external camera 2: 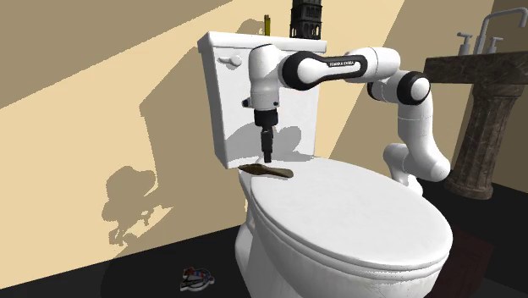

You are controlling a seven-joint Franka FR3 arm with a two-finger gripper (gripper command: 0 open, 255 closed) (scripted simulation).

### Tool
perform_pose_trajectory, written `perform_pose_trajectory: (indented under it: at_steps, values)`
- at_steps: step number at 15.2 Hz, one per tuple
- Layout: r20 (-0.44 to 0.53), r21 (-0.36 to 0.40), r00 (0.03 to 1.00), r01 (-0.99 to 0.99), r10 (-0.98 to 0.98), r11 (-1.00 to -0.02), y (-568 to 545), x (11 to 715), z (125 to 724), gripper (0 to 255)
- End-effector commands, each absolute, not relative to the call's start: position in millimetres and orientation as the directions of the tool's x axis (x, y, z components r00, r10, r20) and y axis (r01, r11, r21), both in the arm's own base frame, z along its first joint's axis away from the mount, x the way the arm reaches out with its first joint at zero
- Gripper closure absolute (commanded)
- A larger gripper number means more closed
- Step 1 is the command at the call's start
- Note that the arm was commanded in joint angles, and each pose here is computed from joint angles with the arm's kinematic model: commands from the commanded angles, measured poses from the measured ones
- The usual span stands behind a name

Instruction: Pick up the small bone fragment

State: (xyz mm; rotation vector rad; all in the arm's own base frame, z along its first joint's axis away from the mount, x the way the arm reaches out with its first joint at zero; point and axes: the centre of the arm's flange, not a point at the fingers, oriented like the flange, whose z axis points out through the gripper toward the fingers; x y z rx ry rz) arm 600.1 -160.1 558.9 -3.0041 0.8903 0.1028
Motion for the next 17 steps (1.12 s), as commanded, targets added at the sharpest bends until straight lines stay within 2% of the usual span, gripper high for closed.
perform_pose_trajectory:
  at_steps: [1,9,10,17]
  values:
    - [-0.068,0.013,0.824,-0.563,-0.563,-0.826,-167,612,549,0]
    - [-0.068,0.013,0.824,-0.563,-0.563,-0.826,-167,612,514,0]
    - [-0.068,0.013,0.824,-0.563,-0.563,-0.826,-168,613,514,255]
    - [-0.068,0.013,0.824,-0.563,-0.563,-0.826,-168,612,514,255]
